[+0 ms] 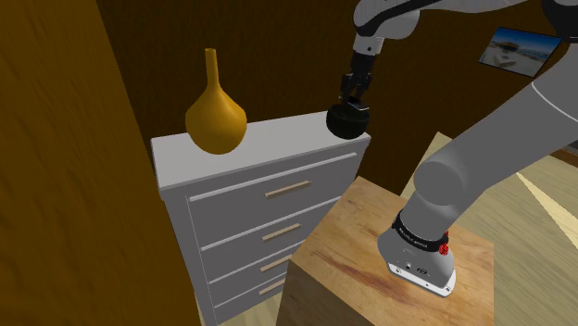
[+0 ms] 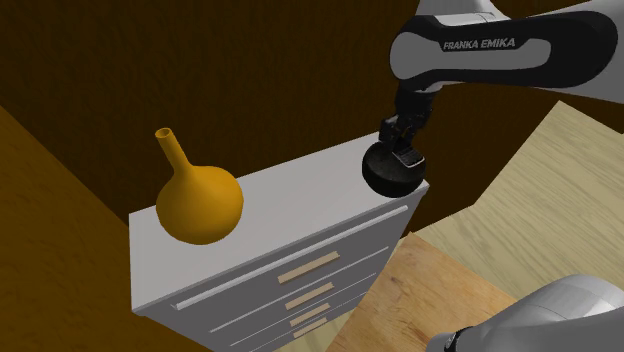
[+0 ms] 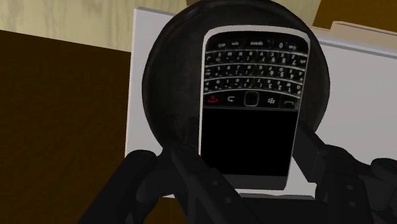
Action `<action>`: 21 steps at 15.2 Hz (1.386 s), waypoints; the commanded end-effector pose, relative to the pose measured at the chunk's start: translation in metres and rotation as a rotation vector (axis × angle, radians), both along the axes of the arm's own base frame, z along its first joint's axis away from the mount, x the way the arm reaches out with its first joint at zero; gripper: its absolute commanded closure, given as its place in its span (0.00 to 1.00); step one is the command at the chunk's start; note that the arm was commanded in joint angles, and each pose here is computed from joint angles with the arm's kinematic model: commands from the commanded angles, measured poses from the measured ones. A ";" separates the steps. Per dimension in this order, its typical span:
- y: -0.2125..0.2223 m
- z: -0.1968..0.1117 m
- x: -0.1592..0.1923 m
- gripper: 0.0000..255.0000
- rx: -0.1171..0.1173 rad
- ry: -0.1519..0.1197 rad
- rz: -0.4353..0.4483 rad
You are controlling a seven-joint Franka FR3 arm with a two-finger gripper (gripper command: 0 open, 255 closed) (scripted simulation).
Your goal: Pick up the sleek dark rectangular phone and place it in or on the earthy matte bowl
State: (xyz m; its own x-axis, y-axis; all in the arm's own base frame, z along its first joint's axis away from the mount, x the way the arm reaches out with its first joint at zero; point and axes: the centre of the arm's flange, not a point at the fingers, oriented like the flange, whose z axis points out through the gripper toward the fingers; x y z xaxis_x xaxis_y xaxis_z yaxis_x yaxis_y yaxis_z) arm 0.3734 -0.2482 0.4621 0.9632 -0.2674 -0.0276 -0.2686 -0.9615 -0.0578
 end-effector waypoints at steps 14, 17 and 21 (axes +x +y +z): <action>0.001 -0.029 0.000 0.00 0.000 -0.001 0.000; 0.001 -0.029 0.000 0.00 0.000 -0.001 0.000; -0.002 0.011 0.000 0.00 0.000 -0.001 0.000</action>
